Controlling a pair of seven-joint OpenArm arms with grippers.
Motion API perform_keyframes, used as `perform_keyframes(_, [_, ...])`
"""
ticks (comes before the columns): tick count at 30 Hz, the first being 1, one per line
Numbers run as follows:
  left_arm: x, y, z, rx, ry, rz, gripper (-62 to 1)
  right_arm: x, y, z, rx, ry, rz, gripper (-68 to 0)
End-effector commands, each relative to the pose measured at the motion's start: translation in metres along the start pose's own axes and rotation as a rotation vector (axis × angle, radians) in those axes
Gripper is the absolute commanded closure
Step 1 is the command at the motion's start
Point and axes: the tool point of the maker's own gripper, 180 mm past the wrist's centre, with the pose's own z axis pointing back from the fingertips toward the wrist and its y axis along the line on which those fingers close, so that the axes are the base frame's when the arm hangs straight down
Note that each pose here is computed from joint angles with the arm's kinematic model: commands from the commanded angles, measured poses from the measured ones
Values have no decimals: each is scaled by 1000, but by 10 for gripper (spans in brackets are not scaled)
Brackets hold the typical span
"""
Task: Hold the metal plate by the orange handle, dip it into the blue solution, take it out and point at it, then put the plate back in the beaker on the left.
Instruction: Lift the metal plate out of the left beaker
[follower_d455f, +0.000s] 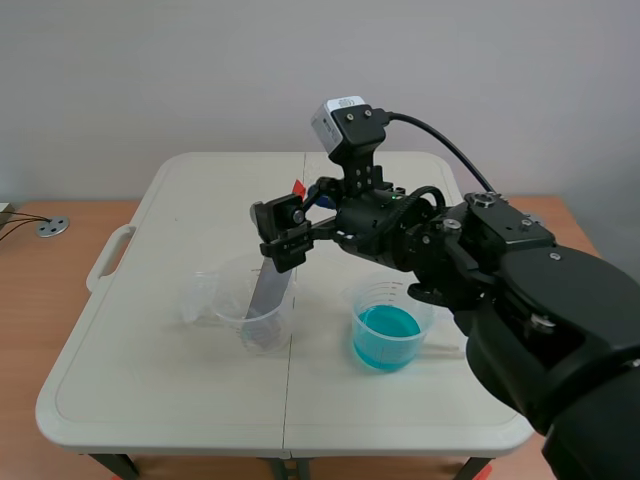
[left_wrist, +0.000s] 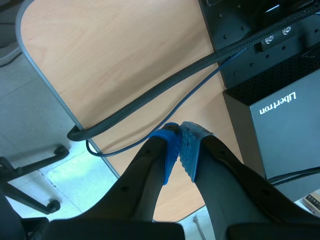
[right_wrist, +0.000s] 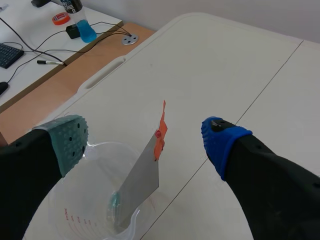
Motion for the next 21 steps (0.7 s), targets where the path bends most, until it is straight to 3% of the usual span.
perform_keyframes(1, [3,-3,2,-12,-12,-3,-17,20,0,-1,7,-56,14,-385])
perform_keyframes(13, [3,-4,2,-13,-13,-1,-17,23,0,-1,9,-75,9,-59])
perform_keyframes(16, [3,-4,2,-13,-13,-1,-17,25,0,-1,9,-87,9,-17])
perform_keyframes(21, [3,-4,2,-13,-12,-1,-17,28,6,-2,32,-104,13,-11])
